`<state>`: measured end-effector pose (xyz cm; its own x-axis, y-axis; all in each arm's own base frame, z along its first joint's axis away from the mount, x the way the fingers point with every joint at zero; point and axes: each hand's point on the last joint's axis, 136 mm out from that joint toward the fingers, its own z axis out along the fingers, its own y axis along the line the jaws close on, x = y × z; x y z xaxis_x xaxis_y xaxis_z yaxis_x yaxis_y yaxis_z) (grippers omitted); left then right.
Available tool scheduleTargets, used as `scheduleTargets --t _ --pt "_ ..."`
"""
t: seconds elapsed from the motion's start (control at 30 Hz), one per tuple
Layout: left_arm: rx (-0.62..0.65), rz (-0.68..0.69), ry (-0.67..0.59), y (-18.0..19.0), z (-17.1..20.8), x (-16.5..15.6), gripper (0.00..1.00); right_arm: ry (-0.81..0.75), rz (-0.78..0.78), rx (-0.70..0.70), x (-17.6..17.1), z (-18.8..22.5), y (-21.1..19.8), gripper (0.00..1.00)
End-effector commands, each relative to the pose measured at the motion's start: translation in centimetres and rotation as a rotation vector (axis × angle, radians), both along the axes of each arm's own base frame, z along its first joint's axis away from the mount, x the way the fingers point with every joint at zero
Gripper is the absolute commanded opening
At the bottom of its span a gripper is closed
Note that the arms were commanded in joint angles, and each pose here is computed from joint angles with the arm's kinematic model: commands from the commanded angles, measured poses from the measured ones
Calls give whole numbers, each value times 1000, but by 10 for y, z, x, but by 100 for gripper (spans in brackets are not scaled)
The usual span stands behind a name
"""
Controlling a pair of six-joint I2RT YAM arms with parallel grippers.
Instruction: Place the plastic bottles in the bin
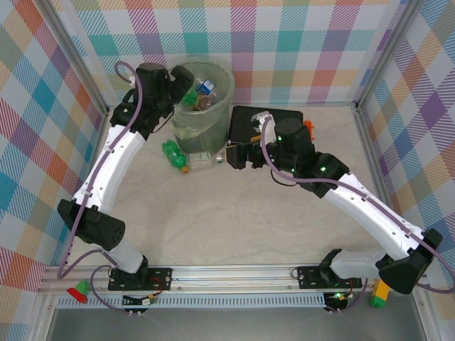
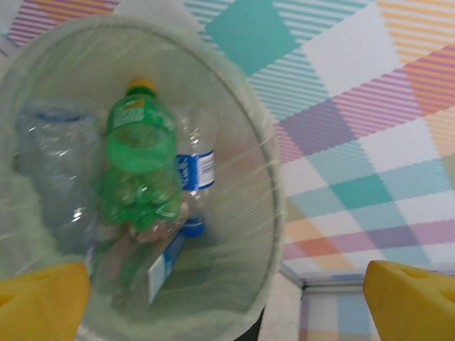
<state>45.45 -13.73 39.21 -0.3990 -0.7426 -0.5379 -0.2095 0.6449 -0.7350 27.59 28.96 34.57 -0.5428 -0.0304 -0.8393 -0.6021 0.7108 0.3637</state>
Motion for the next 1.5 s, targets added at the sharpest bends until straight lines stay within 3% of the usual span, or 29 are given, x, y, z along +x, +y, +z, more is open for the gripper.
scheduleTargets --t 0.0,0.23,0.43,0.7,1.0,1.47 --pt "59 -73 -22 4 14 -38 100 52 -39 7 8 -7 4 99" --pt "183 -140 13 22 -1 -95 100 205 -169 36 36 -43 7 99" --pt "291 -196 74 39 -25 -143 100 398 -283 156 55 -79 18 100" --pt "306 -255 112 49 -58 -194 100 641 -487 288 75 -140 31 95" --pt "323 -278 117 58 -69 -224 100 789 -626 398 92 -189 60 92" --pt "375 -231 173 73 -83 -231 100 910 -699 503 126 -241 102 85"
